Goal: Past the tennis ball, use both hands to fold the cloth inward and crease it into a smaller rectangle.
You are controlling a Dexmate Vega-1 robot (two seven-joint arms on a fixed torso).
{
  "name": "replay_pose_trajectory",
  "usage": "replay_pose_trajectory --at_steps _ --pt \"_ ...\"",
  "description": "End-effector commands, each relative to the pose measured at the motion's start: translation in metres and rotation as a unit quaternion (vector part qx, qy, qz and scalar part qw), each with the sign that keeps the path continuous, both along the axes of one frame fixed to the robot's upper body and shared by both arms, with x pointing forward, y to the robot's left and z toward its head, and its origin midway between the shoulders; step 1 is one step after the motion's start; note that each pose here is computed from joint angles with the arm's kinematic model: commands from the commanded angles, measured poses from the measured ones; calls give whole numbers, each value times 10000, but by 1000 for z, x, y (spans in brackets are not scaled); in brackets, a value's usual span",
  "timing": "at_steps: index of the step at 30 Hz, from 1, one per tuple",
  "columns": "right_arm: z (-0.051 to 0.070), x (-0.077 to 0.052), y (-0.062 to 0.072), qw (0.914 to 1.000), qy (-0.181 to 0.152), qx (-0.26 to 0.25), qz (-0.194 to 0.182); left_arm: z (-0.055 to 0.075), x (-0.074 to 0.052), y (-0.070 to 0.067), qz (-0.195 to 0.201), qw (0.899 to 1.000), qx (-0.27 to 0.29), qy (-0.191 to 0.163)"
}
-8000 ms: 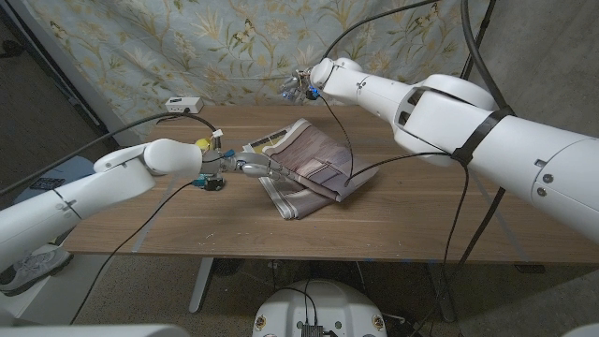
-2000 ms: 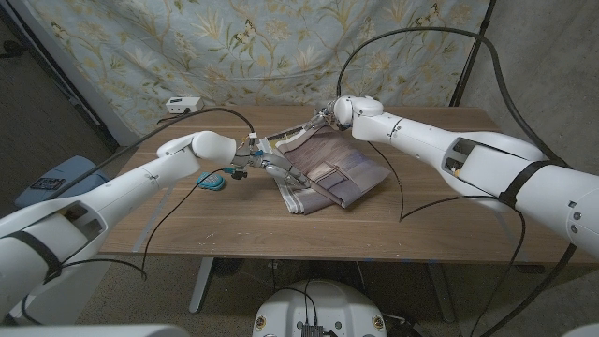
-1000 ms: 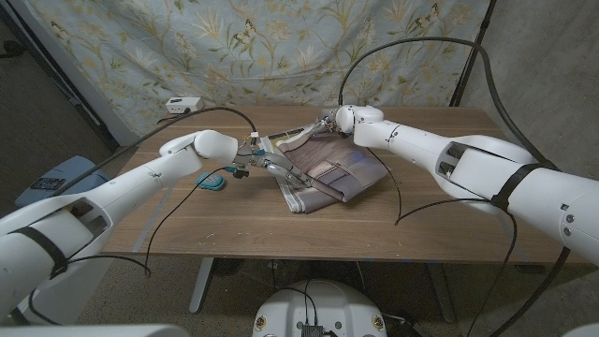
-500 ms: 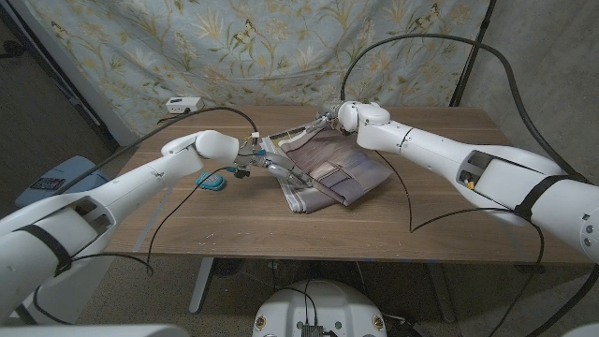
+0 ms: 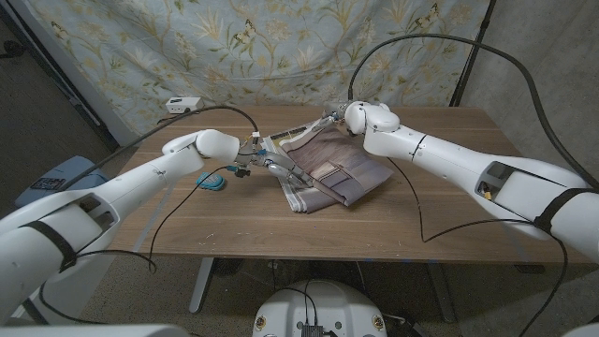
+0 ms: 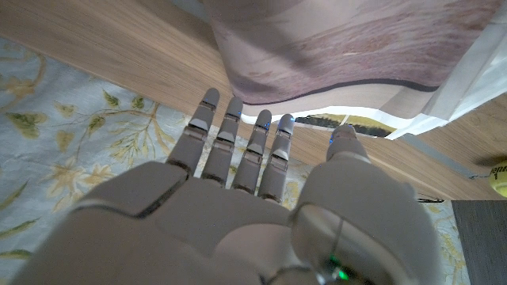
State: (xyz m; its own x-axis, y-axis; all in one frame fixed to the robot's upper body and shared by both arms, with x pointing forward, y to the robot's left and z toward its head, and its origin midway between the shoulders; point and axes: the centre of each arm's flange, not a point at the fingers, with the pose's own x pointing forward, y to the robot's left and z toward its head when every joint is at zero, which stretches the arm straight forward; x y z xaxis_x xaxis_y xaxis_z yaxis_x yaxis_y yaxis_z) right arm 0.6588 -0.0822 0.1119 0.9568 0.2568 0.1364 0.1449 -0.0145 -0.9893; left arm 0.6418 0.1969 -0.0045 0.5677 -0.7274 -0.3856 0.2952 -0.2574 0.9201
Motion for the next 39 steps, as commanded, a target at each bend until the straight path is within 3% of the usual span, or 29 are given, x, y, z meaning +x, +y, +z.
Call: replay_pose_trajectory --at_steps 1,14,27,39 --pt "-7 -19 -16 9998 -96 14 -168 1 2 2 -17 10000 -1 -26" --pt "-18 -29 -31 9993 -26 -32 -378 0 0 3 12 10000 -36 -23" --pt "-38 -38 -33 9990 73 57 -445 0 0 1 34 10000 -41 -16" --pt "-64 -34 -38 9991 138 197 -344 -1 -4 0 53 10000 -26 -30"
